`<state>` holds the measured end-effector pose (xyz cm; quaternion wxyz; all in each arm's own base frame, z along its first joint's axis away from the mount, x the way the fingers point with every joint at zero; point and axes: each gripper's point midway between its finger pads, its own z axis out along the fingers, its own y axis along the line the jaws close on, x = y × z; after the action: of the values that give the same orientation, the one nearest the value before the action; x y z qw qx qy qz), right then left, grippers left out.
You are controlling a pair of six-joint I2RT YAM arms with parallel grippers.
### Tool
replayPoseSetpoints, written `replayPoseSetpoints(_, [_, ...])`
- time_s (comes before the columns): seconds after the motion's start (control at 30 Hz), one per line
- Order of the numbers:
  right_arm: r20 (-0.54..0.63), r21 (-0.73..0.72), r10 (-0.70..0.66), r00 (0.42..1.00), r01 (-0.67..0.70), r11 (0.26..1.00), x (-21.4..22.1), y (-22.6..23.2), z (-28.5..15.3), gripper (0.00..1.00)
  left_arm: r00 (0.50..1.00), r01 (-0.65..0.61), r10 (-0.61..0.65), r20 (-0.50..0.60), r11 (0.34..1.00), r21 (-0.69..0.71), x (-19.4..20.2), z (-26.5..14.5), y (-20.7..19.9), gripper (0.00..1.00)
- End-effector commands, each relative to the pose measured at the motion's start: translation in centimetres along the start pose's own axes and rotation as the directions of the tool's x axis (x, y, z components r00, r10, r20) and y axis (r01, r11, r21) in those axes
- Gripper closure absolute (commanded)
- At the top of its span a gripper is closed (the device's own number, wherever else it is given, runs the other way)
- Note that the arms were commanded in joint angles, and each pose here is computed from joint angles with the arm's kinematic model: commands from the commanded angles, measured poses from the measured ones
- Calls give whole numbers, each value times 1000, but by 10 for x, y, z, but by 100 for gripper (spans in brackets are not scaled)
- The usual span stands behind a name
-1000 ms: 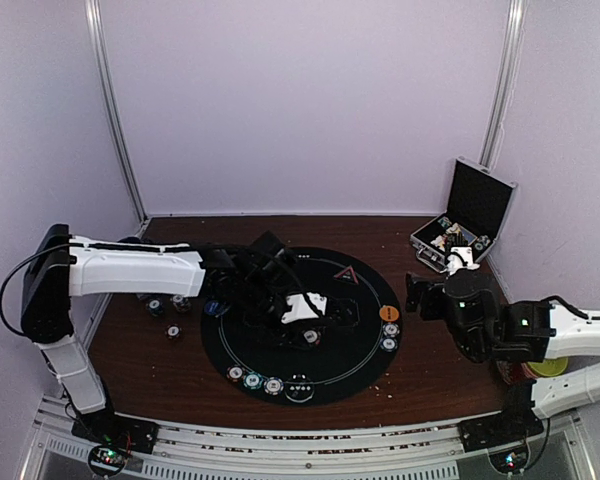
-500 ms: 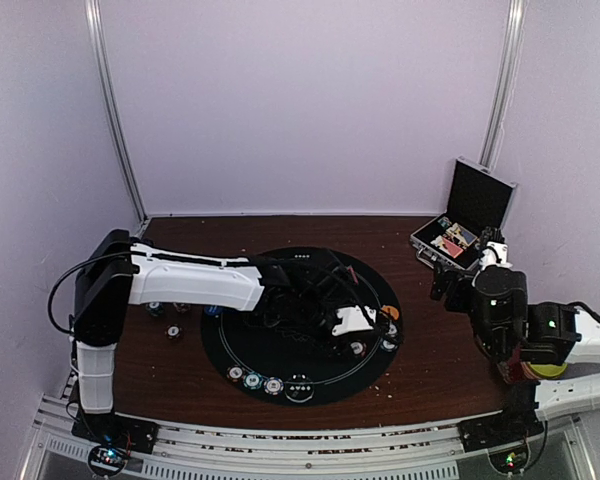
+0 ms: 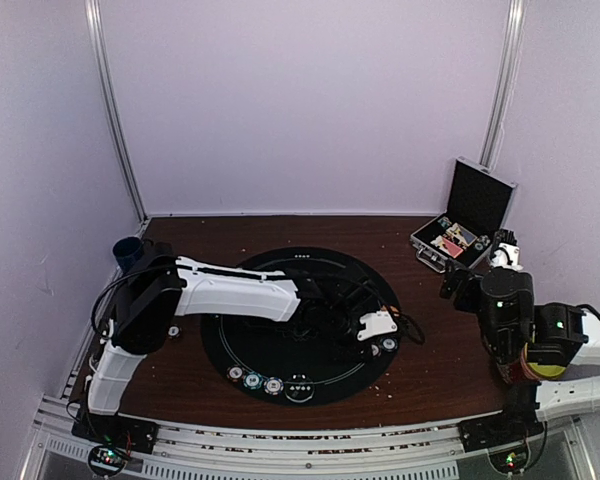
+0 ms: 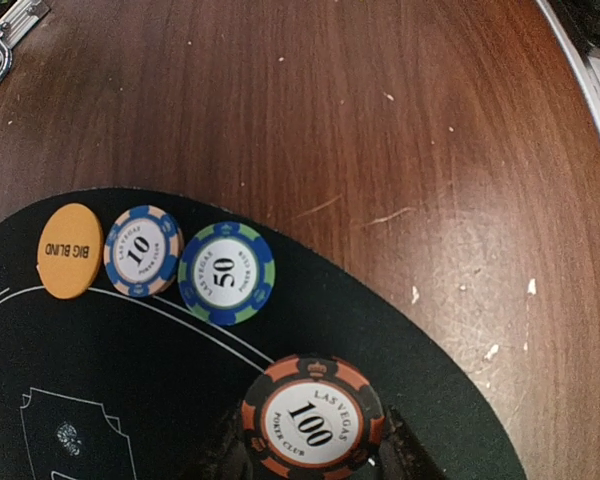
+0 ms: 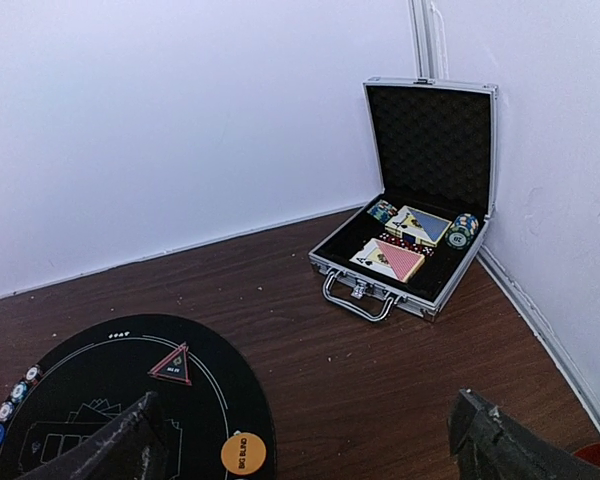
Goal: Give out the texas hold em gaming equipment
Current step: Place the poker chip in the big blind area.
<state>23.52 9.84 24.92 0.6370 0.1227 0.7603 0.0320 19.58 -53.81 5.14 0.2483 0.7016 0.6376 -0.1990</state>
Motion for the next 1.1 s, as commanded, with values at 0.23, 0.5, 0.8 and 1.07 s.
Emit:
replayPoseSetpoints(0.23, [7,-1,12,1000,-12,1000,-1,-7,-2,0,999,35,-35,-17,999,-31,-15,18,0,75])
replayPoseSetpoints(0.5, [5,-17,19,1000,-19,1000,-1,-6,-3,0,998,47,-48,-37,999,-23,-10,29,-4,75])
replayPoseSetpoints(0.8, [3,-27,18,1000,-18,999,-1,-4,-3,0,997,55,-56,-45,998,-11,-10,33,-9,74])
replayPoseSetpoints(1.07, [0,-41,22,1000,-22,999,-1,-3,-4,0,997,51,-52,-65,998,-27,-7,37,-7,67])
